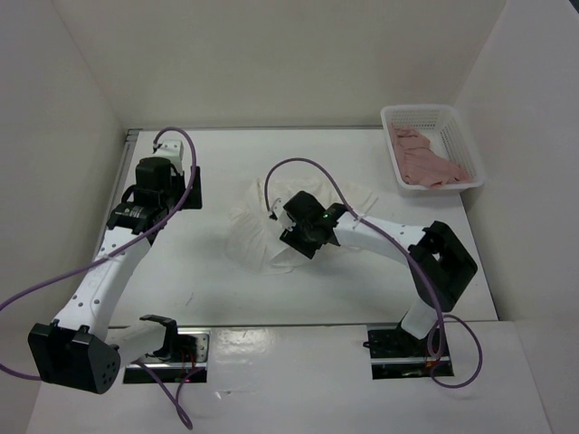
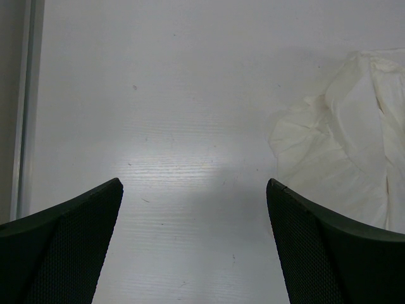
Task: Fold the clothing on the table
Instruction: Flatten the skirt out
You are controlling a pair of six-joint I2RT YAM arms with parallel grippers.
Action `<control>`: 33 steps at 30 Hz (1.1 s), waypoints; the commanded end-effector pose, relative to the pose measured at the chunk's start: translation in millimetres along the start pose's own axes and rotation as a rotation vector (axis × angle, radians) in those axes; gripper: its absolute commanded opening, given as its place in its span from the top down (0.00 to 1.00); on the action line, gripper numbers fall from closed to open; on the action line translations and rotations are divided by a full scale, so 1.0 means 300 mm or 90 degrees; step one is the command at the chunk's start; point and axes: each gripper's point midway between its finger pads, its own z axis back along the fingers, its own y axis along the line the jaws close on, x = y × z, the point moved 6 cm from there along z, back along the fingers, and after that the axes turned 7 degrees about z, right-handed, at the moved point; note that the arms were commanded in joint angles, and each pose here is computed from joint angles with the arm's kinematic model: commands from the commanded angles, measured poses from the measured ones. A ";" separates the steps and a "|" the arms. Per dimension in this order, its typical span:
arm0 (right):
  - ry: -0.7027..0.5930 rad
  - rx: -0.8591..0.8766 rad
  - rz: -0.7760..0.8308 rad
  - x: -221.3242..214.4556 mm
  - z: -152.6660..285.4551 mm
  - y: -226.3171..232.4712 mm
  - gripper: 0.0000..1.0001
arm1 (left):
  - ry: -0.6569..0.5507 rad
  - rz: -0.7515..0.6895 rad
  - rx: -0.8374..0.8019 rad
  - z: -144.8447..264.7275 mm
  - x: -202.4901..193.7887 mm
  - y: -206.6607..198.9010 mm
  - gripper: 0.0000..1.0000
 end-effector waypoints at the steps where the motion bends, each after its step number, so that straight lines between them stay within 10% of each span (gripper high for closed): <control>1: -0.025 -0.029 0.007 0.040 -0.014 -0.025 0.34 | -0.018 -0.006 -0.006 -0.002 0.015 0.002 0.00; 33: -0.034 -0.067 0.007 0.090 -0.050 -0.060 0.65 | -0.018 -0.006 -0.006 -0.002 0.015 0.002 0.00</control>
